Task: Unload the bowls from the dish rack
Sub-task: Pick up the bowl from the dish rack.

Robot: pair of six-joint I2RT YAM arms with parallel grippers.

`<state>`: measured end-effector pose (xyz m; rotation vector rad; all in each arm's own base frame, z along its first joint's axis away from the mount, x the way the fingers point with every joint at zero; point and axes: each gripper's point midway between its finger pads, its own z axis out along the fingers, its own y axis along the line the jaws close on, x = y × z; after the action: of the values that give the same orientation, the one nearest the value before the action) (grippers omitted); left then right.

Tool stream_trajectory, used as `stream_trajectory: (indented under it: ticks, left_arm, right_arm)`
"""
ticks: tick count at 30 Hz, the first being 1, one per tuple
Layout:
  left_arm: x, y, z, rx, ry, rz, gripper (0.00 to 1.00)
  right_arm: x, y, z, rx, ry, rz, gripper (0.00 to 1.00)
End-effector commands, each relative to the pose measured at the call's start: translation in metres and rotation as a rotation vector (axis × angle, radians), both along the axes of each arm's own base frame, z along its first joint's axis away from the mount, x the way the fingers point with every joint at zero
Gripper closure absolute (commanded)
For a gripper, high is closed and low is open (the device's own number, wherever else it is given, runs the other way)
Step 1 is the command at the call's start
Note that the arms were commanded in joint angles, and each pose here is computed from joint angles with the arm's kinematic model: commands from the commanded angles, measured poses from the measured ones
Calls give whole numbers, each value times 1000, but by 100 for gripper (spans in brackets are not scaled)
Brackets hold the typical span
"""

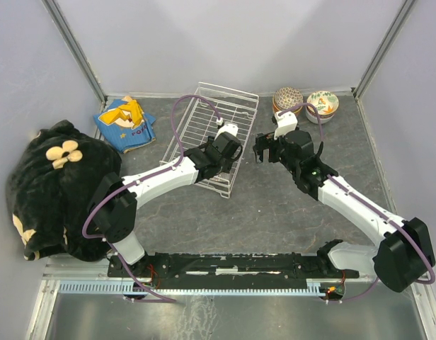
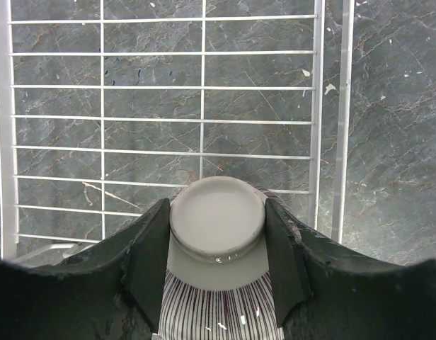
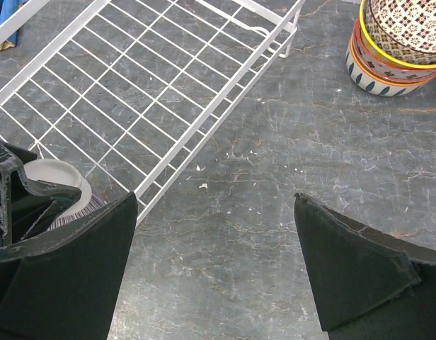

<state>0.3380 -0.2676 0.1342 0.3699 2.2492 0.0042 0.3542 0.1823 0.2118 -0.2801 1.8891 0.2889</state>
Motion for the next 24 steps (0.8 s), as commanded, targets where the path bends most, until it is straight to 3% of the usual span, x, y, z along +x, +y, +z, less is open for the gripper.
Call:
stream_trajectory:
  ticks: [1,24]
  left_arm:
    - [20,-10,30,-69,-98,38,63]
    - [19,-22,22,-60,-38,-25,65]
  right_arm:
    - [7,4,10,35,-38,0,0]
    - [7,5,10,41,-37,3,0]
